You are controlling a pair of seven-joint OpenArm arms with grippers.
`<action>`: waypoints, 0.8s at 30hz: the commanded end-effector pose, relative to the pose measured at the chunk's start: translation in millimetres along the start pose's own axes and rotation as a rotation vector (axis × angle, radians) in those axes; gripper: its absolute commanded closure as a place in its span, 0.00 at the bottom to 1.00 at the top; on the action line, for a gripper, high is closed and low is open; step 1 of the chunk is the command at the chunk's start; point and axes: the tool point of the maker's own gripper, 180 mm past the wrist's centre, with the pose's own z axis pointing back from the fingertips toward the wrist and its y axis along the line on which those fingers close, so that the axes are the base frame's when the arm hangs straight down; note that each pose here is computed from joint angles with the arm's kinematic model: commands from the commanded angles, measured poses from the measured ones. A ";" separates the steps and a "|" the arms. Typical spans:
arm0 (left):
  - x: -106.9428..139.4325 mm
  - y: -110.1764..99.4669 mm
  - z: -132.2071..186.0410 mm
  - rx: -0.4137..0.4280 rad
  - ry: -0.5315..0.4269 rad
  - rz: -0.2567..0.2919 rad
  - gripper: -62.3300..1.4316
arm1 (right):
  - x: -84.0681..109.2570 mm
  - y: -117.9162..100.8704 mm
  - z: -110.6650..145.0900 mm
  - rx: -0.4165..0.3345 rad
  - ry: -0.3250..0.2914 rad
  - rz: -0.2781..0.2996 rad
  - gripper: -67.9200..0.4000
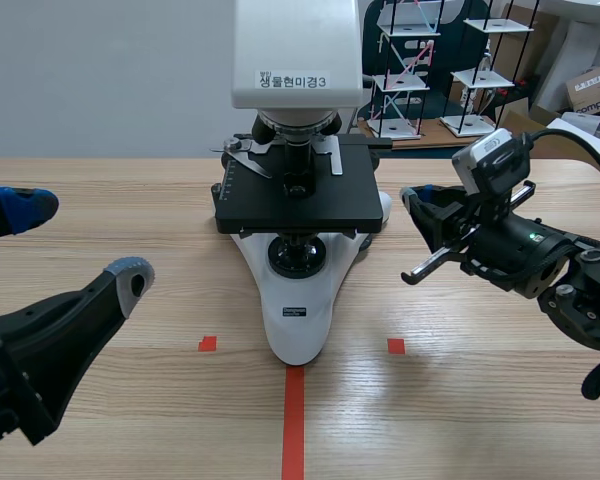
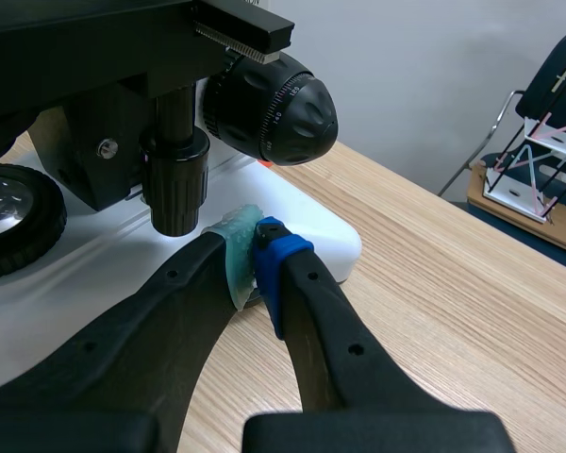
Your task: Return to the home posture
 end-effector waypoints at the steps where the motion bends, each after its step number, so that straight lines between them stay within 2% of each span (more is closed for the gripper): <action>1: 5.2 0.7 0.4 0.010 -0.026 0.009 0.00 | 16.2 -8.2 -4.2 -0.009 -0.048 0.021 1.00; 24: 4.5 0.4 0.4 0.008 -0.021 0.002 0.00 | 15.5 -7.2 -1.9 -0.015 -0.056 0.020 1.00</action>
